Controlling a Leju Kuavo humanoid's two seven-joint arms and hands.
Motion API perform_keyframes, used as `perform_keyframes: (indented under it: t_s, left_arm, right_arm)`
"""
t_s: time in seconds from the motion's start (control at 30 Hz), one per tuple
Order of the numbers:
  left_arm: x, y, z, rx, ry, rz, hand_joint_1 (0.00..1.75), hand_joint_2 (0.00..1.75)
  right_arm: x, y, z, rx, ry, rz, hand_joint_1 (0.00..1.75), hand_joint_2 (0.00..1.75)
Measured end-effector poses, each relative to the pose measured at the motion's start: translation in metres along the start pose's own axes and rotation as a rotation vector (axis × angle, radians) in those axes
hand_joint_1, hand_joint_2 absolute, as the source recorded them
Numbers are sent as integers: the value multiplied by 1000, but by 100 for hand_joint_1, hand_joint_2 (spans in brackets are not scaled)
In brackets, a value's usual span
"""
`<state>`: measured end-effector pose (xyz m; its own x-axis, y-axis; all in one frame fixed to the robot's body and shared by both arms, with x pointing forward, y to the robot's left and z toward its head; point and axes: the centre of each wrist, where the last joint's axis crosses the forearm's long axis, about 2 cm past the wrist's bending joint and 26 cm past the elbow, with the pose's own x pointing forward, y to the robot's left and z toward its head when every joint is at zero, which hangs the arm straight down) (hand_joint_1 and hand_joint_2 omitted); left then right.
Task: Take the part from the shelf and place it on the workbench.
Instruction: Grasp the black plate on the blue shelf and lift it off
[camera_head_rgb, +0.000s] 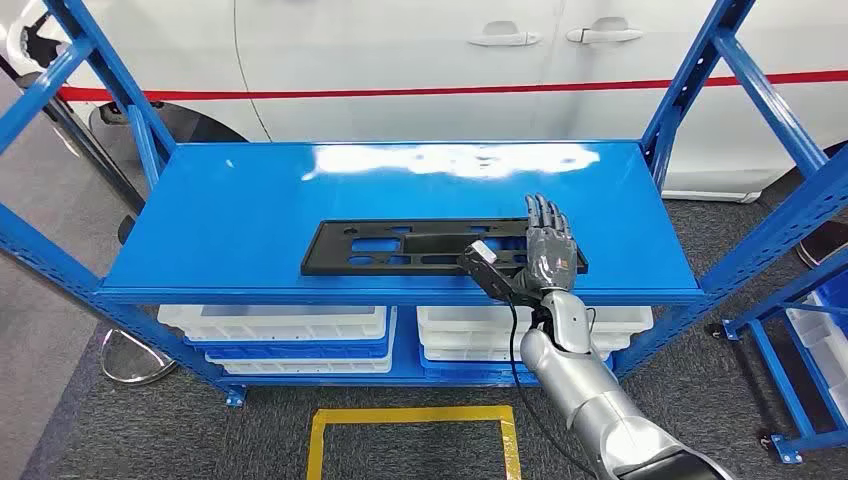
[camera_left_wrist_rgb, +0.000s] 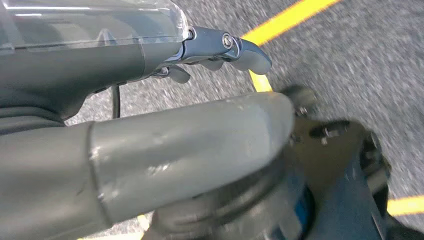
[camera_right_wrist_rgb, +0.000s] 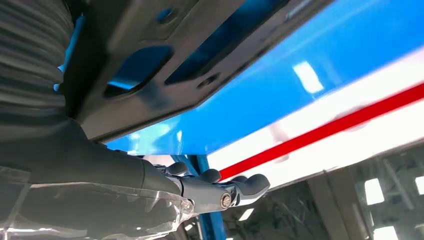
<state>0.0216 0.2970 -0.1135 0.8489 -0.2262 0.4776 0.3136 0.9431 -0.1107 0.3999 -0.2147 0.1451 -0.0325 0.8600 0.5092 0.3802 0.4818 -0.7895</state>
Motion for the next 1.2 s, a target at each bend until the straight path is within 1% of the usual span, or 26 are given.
perform_keyframes:
  t_s: [0.13, 0.17, 0.27, 0.3, 0.5, 0.7, 1.03, 1.2]
  left_arm:
    - [0, 0, 0, 0, -1, 1, 0, 0]
    - [0, -1, 0, 0, 0, 1, 0, 0]
    - [-1, -1, 0, 0, 1, 2, 0, 0]
    - [0, -1, 0, 2, 0, 1, 0, 0]
    - [1, 0, -1, 6, -18, 2, 0, 0]
    - [4, 0, -2, 9, -33, 1, 0, 0]
    - [11, 2, -5, 17, -72, -4, 0, 0]
    - [12, 2, -5, 20, -87, -3, 0, 0]
  right_arm:
    - [-1, 1, 1, -3, 17, -11, 0, 175]
    - [-1, 1, 2, -3, 21, -13, 38, 175]
    - [-1, 1, 2, -5, 23, -15, 169, 175]
    - [-2, 1, 2, -6, 20, -15, 175, 175]
    - [-1, 1, 2, -9, -3, -12, 175, 175]
    - [-5, 1, 4, -10, 4, -11, 175, 175]
    - [-5, -9, -5, -60, -17, -16, 175, 175]
    - [-8, -10, -4, -64, -18, -26, 175, 175]
